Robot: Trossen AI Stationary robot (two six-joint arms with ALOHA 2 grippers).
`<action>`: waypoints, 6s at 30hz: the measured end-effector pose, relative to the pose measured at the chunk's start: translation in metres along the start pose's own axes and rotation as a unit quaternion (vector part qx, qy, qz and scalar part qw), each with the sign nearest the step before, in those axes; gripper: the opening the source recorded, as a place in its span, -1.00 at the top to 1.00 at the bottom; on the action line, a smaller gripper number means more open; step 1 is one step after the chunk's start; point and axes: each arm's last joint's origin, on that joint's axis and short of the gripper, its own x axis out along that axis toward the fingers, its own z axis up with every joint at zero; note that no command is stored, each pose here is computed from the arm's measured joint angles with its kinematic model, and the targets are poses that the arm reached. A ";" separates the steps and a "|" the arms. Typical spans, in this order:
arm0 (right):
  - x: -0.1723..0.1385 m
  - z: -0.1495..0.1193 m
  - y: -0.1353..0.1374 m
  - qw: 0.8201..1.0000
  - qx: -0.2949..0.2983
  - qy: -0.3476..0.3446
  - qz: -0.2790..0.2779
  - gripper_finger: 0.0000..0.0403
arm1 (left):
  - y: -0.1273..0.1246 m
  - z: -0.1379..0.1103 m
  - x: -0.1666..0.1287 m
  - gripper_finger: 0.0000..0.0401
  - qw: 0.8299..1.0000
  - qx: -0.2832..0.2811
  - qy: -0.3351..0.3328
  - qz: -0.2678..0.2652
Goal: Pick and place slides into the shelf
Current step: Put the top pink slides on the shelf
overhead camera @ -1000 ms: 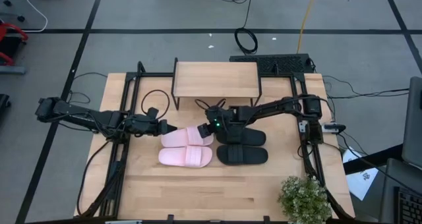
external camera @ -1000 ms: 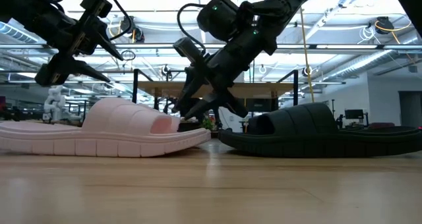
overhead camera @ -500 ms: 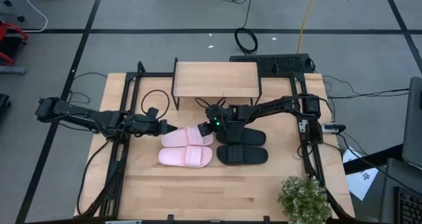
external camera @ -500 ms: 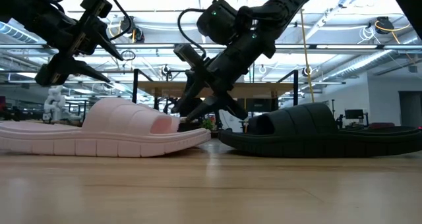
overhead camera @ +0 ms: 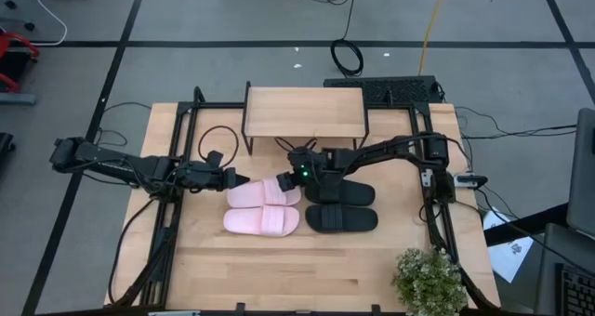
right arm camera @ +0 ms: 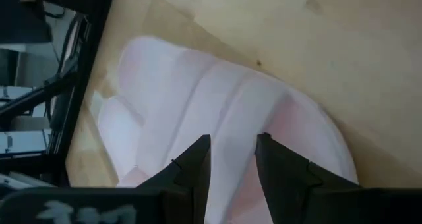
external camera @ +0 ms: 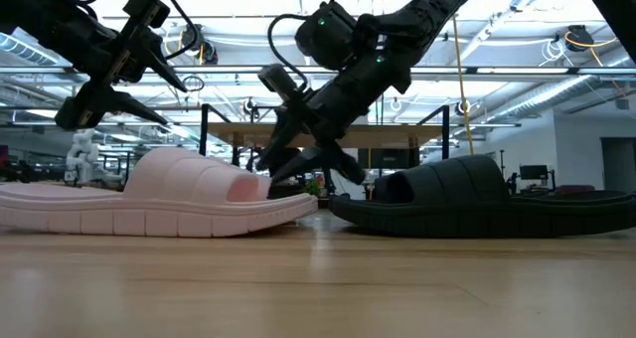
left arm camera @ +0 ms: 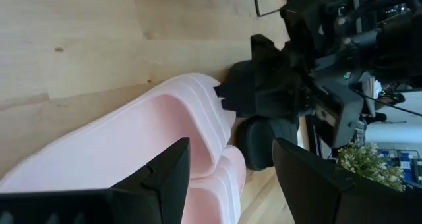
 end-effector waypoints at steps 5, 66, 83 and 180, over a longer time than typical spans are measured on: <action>0.009 -0.002 -0.003 1.000 0.012 0.008 0.014 0.46 | 0.000 0.000 0.000 -0.04 1.000 0.000 -0.001 0.000; 0.001 0.024 0.008 0.990 0.022 -0.021 0.134 1.00 | 0.000 0.000 0.000 -0.04 1.000 0.011 -0.007 0.001; -0.043 0.041 0.021 0.991 0.007 -0.012 0.134 1.00 | -0.028 0.006 -0.004 -0.04 0.973 0.177 -0.072 -0.126; -0.138 0.086 0.054 0.899 0.062 0.178 0.394 1.00 | -0.213 0.001 -0.044 -0.04 0.606 0.795 0.012 0.037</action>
